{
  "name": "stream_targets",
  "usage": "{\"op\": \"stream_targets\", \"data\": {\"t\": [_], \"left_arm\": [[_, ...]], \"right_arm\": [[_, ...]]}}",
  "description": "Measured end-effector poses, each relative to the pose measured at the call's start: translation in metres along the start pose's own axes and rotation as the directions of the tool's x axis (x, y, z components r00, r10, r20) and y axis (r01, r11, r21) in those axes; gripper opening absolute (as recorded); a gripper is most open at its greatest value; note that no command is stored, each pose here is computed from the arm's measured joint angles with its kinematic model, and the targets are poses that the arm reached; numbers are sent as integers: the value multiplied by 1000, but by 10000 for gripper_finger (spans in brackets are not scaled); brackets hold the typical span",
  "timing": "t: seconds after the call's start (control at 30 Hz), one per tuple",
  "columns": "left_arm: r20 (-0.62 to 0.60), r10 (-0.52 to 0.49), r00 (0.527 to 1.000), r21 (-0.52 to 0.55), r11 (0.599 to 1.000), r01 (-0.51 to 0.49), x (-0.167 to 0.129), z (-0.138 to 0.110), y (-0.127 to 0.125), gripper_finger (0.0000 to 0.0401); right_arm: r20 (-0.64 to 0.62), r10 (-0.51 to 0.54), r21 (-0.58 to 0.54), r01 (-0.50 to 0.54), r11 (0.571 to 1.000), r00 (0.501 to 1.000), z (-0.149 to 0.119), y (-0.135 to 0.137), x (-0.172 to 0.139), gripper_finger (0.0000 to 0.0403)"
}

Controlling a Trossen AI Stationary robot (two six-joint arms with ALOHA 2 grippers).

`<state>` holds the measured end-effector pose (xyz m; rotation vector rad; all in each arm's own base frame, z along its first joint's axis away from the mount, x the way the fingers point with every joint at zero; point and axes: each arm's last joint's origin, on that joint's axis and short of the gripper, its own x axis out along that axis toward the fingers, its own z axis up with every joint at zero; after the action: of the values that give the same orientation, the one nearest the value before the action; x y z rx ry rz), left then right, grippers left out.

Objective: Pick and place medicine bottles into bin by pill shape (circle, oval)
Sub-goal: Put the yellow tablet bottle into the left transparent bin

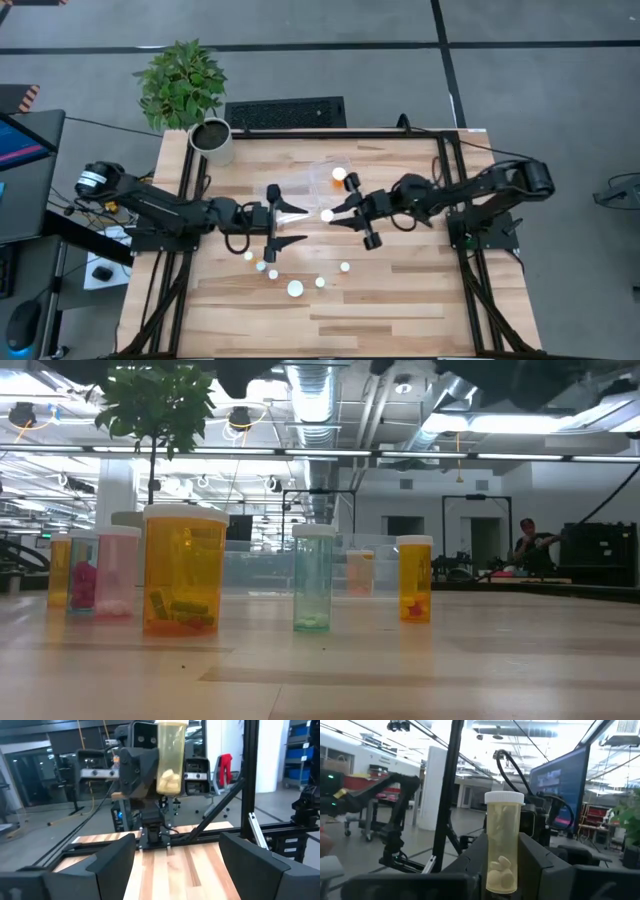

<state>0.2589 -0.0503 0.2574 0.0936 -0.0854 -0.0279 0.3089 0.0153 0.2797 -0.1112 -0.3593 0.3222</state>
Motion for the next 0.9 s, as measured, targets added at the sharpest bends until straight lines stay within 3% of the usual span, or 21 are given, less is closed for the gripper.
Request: {"op": "stream_targets", "data": {"t": [0.33,0.6,0.9], "left_arm": [[39,5,999,-5,1000,-5,5,-2,-1,283],[78,-31,996,0,1000,31,5,1,0,281],[80,-36,996,-15,999,37,5,1,4,228]], "right_arm": [[-48,7,28,-6,1000,999,-25,-6,23,88],[-56,31,51,-28,998,998,-25,-8,32,88],[-52,36,37,-34,999,998,-24,-6,32,88]]}}
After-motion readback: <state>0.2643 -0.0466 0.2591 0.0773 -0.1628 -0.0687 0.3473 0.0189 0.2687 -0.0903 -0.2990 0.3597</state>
